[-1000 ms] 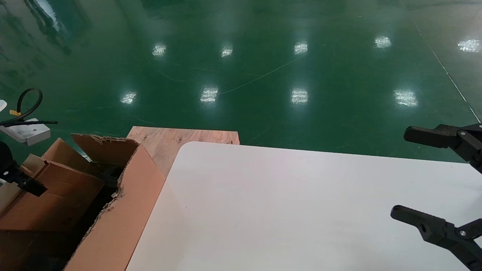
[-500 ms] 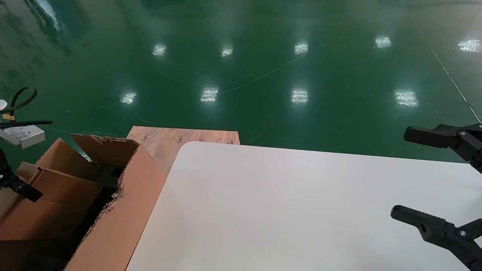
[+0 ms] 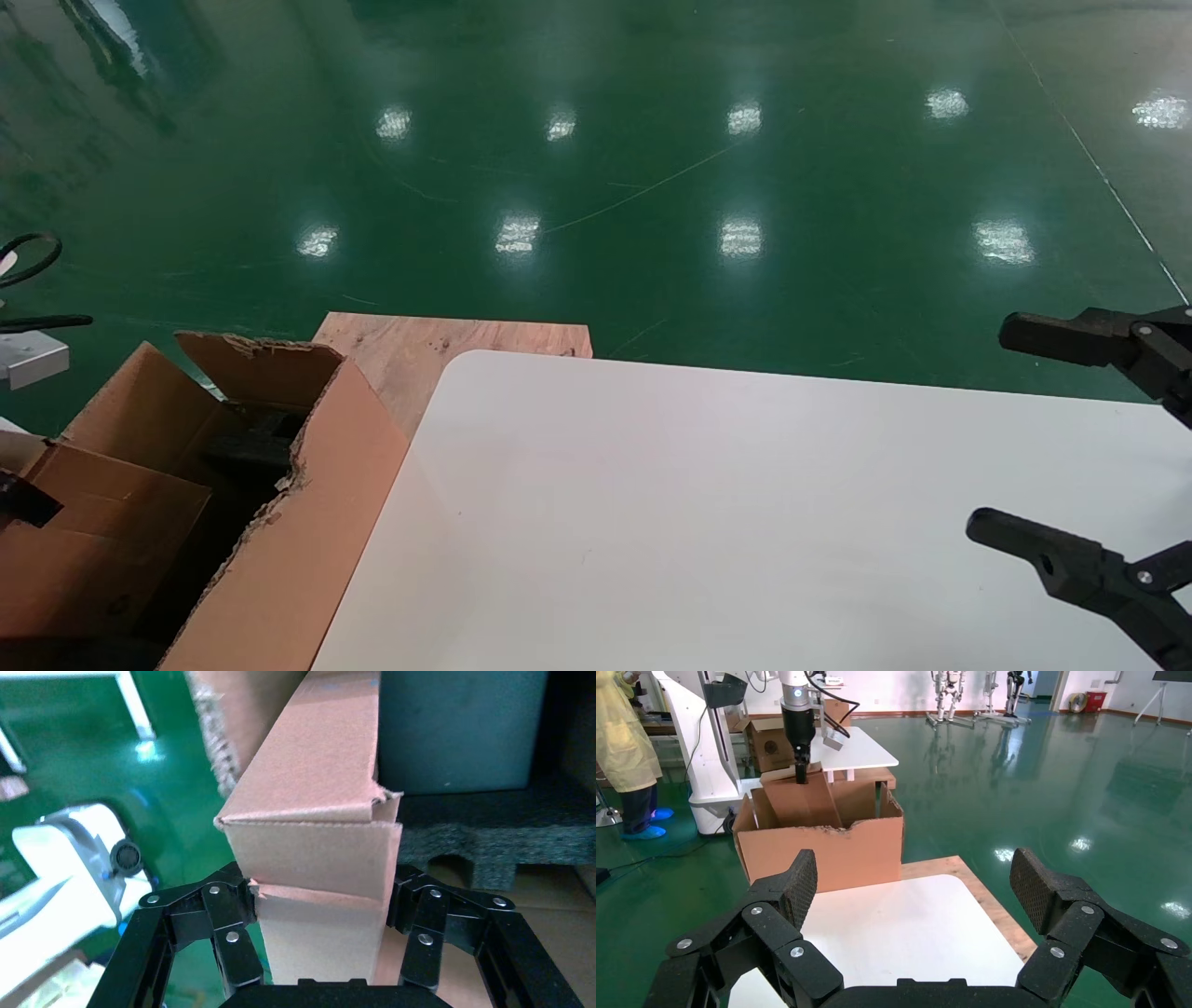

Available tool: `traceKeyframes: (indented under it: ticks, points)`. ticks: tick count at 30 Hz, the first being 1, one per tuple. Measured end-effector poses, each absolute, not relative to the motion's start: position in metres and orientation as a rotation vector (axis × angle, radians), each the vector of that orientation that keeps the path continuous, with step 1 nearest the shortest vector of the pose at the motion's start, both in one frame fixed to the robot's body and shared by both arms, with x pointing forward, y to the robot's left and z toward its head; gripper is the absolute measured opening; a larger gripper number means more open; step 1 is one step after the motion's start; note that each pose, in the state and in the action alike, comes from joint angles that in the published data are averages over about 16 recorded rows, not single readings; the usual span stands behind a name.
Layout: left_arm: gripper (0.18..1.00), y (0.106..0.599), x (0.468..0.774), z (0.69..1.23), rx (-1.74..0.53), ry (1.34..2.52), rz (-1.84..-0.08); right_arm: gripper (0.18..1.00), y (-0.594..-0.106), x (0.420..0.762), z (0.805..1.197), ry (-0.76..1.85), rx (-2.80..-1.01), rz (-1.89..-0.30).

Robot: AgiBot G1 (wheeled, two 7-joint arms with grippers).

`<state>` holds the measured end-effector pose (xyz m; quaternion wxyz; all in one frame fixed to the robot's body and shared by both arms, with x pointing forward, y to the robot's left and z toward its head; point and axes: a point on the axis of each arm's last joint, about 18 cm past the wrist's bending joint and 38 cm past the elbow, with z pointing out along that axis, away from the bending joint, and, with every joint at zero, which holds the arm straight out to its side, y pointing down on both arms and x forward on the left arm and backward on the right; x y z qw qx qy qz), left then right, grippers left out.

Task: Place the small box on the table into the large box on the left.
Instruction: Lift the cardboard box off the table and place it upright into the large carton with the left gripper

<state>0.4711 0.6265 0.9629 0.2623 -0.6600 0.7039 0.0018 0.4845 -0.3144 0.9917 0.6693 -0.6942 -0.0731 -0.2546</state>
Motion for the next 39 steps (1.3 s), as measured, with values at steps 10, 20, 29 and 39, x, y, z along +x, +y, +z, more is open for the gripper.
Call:
traceKeyframes:
  ticks: [10, 20, 29, 39]
  points:
    - [0.258, 0.639, 0.466, 0.953, -1.857, 1.862, 0.050, 1.001, -0.314, 0.484, 0.992, -0.165, -1.565, -0.574]
    - [0.257, 0.647, 0.466, 0.949, -1.883, 1.823, 0.084, 1.001, -0.314, 0.484, 0.992, -0.165, -1.565, -0.574]
    - [0.256, 0.651, 0.467, 0.949, -1.895, 1.793, 0.092, 1.001, -0.314, 0.485, 0.992, -0.164, -1.565, -0.574]
    - [0.274, 0.651, 0.468, 0.949, -1.896, 1.788, 0.090, 1.001, -0.314, 0.485, 0.992, -0.164, -1.565, -0.574]
